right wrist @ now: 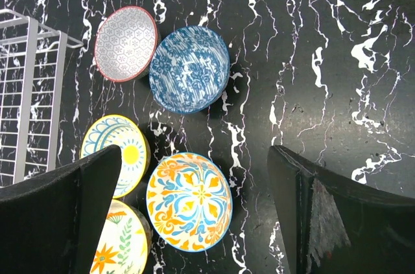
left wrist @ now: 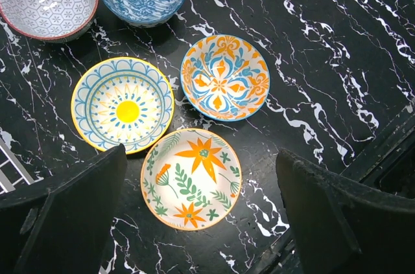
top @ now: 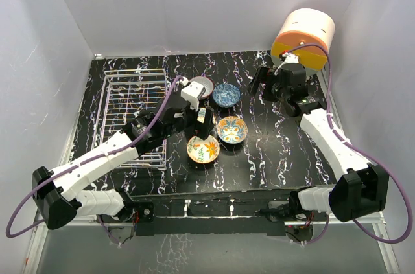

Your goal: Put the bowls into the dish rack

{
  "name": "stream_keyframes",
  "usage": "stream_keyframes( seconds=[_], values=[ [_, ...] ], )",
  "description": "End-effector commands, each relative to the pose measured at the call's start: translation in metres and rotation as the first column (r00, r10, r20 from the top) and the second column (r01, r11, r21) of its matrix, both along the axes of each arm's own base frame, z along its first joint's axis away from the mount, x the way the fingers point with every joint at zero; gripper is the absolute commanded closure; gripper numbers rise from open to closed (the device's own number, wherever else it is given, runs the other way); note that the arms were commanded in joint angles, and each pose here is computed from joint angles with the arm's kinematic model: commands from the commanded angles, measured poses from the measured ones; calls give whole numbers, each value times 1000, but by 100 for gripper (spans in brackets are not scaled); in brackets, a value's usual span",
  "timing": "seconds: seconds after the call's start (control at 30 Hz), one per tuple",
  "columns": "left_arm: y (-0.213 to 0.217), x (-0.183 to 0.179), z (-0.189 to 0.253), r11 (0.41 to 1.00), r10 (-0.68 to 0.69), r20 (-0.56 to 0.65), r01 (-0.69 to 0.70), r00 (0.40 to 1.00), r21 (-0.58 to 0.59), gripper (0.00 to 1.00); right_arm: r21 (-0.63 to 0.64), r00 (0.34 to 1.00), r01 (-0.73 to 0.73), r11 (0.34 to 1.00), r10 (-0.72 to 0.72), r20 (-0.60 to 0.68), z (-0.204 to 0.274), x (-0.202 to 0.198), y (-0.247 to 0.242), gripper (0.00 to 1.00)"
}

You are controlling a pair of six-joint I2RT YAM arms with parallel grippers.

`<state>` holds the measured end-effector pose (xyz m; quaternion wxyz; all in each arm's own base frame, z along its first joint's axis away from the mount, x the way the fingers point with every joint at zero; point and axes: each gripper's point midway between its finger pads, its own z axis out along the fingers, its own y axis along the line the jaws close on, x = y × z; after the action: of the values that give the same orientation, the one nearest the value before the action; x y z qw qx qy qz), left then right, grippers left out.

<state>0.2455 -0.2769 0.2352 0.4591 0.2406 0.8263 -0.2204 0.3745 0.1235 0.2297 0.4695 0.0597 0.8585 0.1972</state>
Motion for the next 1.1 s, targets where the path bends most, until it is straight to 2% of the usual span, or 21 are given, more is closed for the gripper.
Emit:
stream_keyframes(
  seconds=[0.0, 0.2, 0.3, 0.47, 0.63, 0.73, 0.93, 1.07],
  values=[
    [-4, 5, 2, 1000, 16, 8, -16, 1000, -3, 3, 35, 991, 40, 999, -44, 129, 48, 13, -2, 2],
    [-12, 8, -18, 997, 26, -14, -24, 1000, 68, 3, 48, 987, 83, 995, -88, 136, 44, 13, -11, 2],
    [-30, -6, -16, 996, -27, 34, 24, 999, 87, 3, 30, 984, 101, 994, -105, 141, 37, 12, -21, 2],
    [-70, -37, -25, 978, -144, 124, 123, 982, 167, 3, 27, 968, 225, 974, -227, 107, 20, 15, -54, 2],
    [-92, -48, -59, 963, -205, 126, 177, 971, 206, 5, 21, 946, 312, 950, -312, 84, 8, 15, -84, 2],
    [-102, -45, -76, 959, -224, 140, 193, 964, 208, 7, 21, 942, 327, 945, -328, 72, 3, 16, -92, 2],
    [-121, -20, -105, 933, -256, 247, 172, 935, 315, 10, 59, 942, 327, 943, -330, 59, -4, 19, -94, 1],
    [-139, -16, -122, 907, -323, 241, 228, 915, 353, 12, 73, 946, 318, 945, -322, 42, -9, 20, -92, 2]
  ],
)
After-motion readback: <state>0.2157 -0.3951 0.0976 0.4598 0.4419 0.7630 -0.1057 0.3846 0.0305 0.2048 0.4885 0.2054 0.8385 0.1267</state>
